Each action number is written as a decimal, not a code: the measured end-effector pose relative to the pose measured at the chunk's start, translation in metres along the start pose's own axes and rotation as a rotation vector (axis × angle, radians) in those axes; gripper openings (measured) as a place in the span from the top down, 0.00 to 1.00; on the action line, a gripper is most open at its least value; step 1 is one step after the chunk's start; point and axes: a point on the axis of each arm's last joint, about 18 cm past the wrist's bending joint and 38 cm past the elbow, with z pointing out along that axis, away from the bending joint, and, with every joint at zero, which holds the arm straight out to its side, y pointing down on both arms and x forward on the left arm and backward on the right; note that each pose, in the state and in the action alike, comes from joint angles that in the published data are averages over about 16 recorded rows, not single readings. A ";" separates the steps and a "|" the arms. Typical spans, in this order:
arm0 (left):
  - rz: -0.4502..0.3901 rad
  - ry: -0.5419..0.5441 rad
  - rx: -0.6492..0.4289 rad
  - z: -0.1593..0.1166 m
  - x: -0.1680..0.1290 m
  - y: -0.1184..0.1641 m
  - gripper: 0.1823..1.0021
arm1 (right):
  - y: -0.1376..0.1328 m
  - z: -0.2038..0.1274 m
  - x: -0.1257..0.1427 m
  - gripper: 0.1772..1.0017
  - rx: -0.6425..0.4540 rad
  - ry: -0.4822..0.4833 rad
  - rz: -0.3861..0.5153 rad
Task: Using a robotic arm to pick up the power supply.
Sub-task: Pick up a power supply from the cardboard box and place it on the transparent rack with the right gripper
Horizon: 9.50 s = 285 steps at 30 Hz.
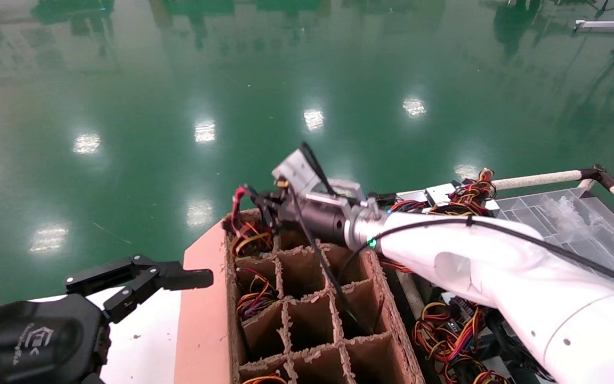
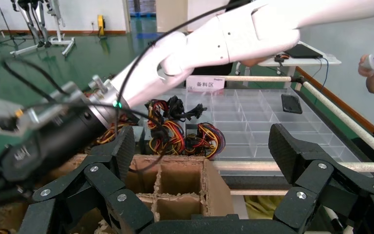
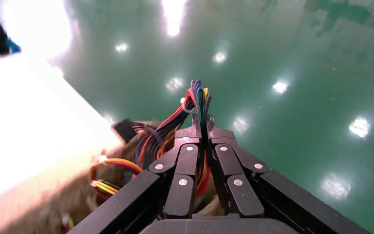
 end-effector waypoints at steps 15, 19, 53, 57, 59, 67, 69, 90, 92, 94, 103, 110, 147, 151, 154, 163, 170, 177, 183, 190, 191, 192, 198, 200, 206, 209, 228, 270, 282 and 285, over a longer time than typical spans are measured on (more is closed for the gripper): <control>0.000 0.000 0.000 0.000 0.000 0.000 0.00 | -0.082 -0.041 0.044 0.98 0.213 -0.037 0.060; 0.000 0.000 0.000 0.000 0.000 0.000 0.00 | -0.102 -0.066 0.062 0.98 0.268 -0.049 0.046; 0.000 0.000 0.000 0.000 0.000 0.000 0.00 | -0.086 -0.372 0.218 0.98 0.115 0.353 -0.121; 0.000 0.000 0.000 0.000 0.000 0.000 0.00 | -0.070 -0.394 0.220 0.98 0.064 0.379 -0.117; 0.000 0.000 0.000 0.000 0.000 0.000 0.00 | -0.061 -0.401 0.220 0.98 0.039 0.387 -0.113; 0.000 0.000 0.000 0.000 0.000 0.000 0.00 | -0.028 -0.408 0.218 0.98 -0.049 0.391 -0.093; 0.000 0.000 0.000 0.000 0.000 0.000 0.00 | -0.021 -0.405 0.216 0.98 -0.065 0.386 -0.087; 0.000 0.000 0.000 0.000 0.000 0.000 0.00 | 0.038 -0.361 0.199 0.98 -0.103 0.347 0.019; 0.000 0.000 0.000 0.000 0.000 0.000 0.00 | 0.044 -0.360 0.198 0.98 -0.098 0.355 0.036; 0.000 0.000 0.000 0.000 0.000 0.000 0.00 | 0.051 -0.360 0.197 0.98 -0.093 0.364 0.055; 0.000 0.000 0.000 0.000 0.000 0.000 0.00 | 0.079 -0.360 0.190 0.98 -0.046 0.405 0.162; 0.000 0.000 0.000 0.000 0.000 0.000 0.00 | 0.097 -0.362 0.184 0.98 0.014 0.436 0.263; 0.000 0.000 0.000 0.000 0.000 0.000 0.00 | 0.163 -0.354 0.151 0.98 0.405 0.564 0.744; 0.000 0.000 0.000 0.000 0.000 0.000 0.00 | 0.167 -0.353 0.147 0.98 0.458 0.574 0.776; 0.000 0.000 0.000 0.000 0.000 0.000 0.00 | 0.169 -0.349 0.144 0.98 0.498 0.579 0.797; 0.000 0.000 0.000 0.000 0.000 0.000 0.00 | 0.177 -0.334 0.133 0.98 0.575 0.589 0.847; 0.000 0.000 0.000 0.000 0.000 0.000 0.00 | 0.192 -0.335 0.121 0.98 0.594 0.609 0.875; 0.000 0.000 0.000 0.000 0.000 0.000 0.00 | 0.205 -0.350 0.114 0.98 0.570 0.636 0.855; 0.000 0.000 0.000 0.000 0.000 0.000 0.00 | 0.204 -0.365 0.117 0.98 0.501 0.635 0.779; 0.000 0.000 0.000 0.000 0.000 0.000 0.00 | 0.188 -0.378 0.126 0.98 0.375 0.581 0.620; 0.000 0.000 0.000 0.000 0.000 0.000 0.00 | 0.185 -0.379 0.128 0.98 0.355 0.570 0.594; 0.000 0.000 0.000 0.000 0.000 0.000 0.00 | 0.182 -0.381 0.129 0.98 0.336 0.559 0.567; 0.000 0.000 0.000 0.000 0.000 0.000 0.00 | 0.160 -0.390 0.137 0.98 0.235 0.493 0.407; 0.000 0.000 0.000 0.000 0.000 0.000 0.00 | 0.152 -0.393 0.139 0.98 0.204 0.470 0.357; 0.000 0.000 0.000 0.000 0.000 0.000 0.00 | 0.135 -0.397 0.143 0.98 0.125 0.407 0.240; 0.000 0.000 0.000 0.000 0.000 0.000 0.00 | 0.130 -0.397 0.143 0.98 0.090 0.380 0.198; 0.000 0.000 0.000 0.000 0.000 0.000 0.00 | 0.077 -0.364 0.153 0.98 -0.079 0.220 -0.168; 0.000 0.000 0.000 0.000 0.000 0.000 0.00 | 0.058 -0.301 0.165 0.98 -0.297 0.042 -1.071; 0.000 0.000 0.000 0.000 0.000 0.000 0.00 | 0.046 -0.288 0.172 0.98 -0.335 -0.019 -1.394; 0.000 0.000 0.000 0.000 0.000 0.000 0.00 | 0.046 -0.290 0.174 0.98 -0.346 -0.021 -1.430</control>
